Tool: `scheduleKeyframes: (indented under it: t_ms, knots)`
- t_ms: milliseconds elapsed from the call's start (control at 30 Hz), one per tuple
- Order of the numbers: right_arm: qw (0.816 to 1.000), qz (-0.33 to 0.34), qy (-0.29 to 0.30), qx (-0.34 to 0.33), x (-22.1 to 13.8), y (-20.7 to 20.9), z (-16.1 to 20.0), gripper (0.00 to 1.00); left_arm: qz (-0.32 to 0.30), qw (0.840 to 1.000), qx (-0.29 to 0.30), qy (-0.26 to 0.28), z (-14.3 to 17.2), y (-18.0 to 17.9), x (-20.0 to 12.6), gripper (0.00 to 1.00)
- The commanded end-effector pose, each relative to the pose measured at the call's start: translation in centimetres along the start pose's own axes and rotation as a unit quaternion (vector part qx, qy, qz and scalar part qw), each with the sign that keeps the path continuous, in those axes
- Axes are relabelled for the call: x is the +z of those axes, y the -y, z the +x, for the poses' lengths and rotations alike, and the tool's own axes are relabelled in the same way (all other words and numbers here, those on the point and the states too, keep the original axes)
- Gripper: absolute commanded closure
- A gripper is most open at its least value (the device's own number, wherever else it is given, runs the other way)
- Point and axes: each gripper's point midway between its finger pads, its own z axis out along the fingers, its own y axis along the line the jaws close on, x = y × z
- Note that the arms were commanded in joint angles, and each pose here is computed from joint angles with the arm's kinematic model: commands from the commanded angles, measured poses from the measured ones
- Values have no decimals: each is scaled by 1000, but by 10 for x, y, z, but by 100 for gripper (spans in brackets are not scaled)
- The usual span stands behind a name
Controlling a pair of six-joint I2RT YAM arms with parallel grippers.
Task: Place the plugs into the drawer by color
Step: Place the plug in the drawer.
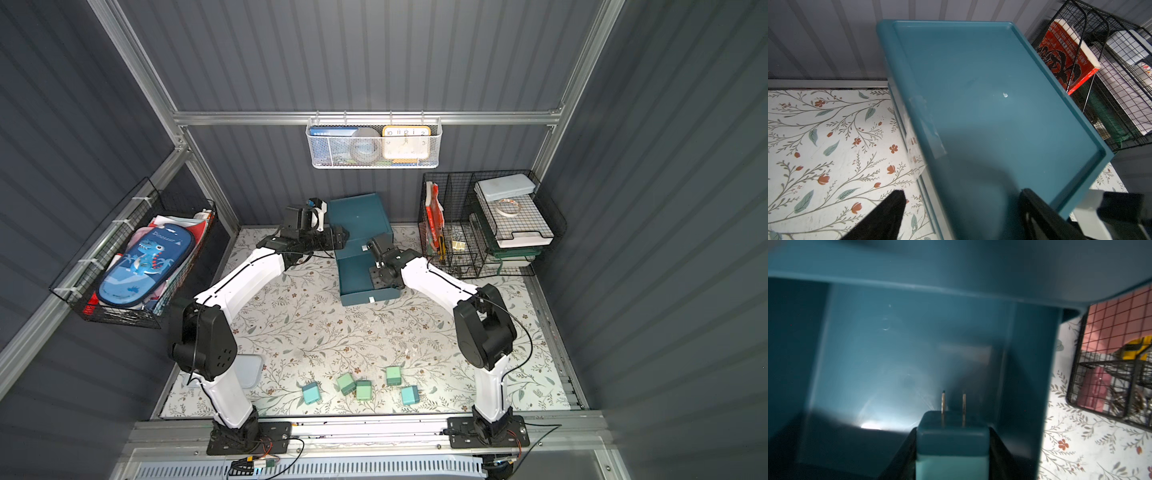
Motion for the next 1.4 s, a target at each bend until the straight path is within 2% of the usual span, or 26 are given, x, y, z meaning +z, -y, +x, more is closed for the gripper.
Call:
scheduleKeyframes:
  t_ms: [0, 133, 333, 467, 633, 767, 900, 1067, 1200, 1367]
  knots:
    - [1000, 8, 1, -3, -1, 3, -7, 59, -13, 999, 8, -49, 30, -6, 6, 10]
    - [1000, 11, -4, -5, 5, 3, -6, 54, -13, 999, 8, -49, 30, -6, 7, 10]
    - [1000, 23, -13, -14, -1, 7, -8, 38, -13, 999, 10, -48, 30, -6, 5, 10]
    - [1000, 22, -1, -15, -10, 7, -16, 35, -13, 999, 11, -47, 29, -6, 5, 10]
    - [1000, -7, 27, -10, -52, 1, -35, 34, -14, 999, 11, -49, 30, -6, 5, 9]
    - [995, -66, 67, -22, -84, -19, -40, 34, -14, 999, 11, -45, 27, -5, 3, 10]
    - [990, -83, 97, -63, -97, -45, -16, 34, -17, 999, 12, -44, 27, -6, 3, 9]
    - [982, -97, 106, -124, -107, -93, 31, 35, -20, 999, 13, -40, 24, -8, 5, 9]
    - [974, -126, 97, -163, -109, -134, 73, 35, -28, 999, 12, -36, 23, -10, 6, 9]
    - [965, -147, 61, -209, -92, -174, 123, 35, -27, 998, 11, -48, 32, -12, 10, 9]
